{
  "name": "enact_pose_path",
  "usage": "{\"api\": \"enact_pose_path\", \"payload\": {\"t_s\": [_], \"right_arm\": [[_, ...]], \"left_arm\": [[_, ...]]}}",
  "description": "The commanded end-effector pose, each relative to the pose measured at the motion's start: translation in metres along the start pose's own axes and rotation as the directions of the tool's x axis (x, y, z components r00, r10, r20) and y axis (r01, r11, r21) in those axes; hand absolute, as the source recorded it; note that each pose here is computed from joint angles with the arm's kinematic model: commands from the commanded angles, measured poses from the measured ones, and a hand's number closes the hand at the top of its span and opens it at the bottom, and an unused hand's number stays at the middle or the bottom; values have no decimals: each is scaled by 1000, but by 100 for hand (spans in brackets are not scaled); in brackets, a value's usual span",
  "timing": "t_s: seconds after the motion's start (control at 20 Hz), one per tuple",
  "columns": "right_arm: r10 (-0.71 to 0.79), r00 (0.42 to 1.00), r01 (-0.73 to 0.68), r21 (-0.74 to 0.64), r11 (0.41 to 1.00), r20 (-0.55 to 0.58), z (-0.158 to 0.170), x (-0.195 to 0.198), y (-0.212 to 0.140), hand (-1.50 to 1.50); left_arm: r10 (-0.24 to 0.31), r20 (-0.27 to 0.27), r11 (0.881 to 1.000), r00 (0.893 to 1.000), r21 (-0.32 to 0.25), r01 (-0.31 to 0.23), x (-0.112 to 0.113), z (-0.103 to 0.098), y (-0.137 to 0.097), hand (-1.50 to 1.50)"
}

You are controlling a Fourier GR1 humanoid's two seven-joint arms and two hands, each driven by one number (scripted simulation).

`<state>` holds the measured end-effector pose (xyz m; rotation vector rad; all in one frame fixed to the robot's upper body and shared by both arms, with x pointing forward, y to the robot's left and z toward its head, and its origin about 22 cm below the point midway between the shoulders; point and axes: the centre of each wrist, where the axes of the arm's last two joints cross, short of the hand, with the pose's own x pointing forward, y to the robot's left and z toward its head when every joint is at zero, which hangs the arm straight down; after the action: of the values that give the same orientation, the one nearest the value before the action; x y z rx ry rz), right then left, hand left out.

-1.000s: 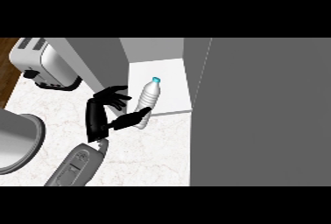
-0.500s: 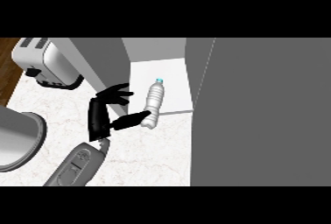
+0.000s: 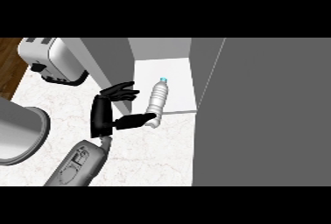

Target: Pick up the bottled water, place it into the cabinet and close the cabinet

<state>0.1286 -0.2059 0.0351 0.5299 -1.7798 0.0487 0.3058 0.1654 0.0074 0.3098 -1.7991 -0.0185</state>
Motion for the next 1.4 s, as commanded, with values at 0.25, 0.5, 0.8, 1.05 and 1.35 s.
{"api": "enact_pose_path", "payload": {"t_s": [0.25, 0.5, 0.8, 1.05, 1.35], "right_arm": [[5, 1000, -5, -47, 999, -1, 3, 8, 2, -150], [23, 1000, -23, -33, 999, -8, 9, 6, 6, -150], [11, 1000, -12, -77, 997, -12, 16, 4, 7, -150], [18, 1000, -20, -82, 996, -19, 27, 34, 0, -150], [22, 1000, -22, -70, 997, -3, 17, 29, 10, -150]], "left_arm": [[258, 110, 962, 960, -124, -244, 36, -66, -8, -150], [319, 116, 942, 940, -146, -302, 22, -46, -13, -150], [390, 90, 908, 917, -203, -366, 45, -25, -15, -150], [438, 85, 887, 895, -202, -415, 49, 8, -3, -150], [499, 83, 855, 863, -213, -473, 69, 49, -2, -150]]}}
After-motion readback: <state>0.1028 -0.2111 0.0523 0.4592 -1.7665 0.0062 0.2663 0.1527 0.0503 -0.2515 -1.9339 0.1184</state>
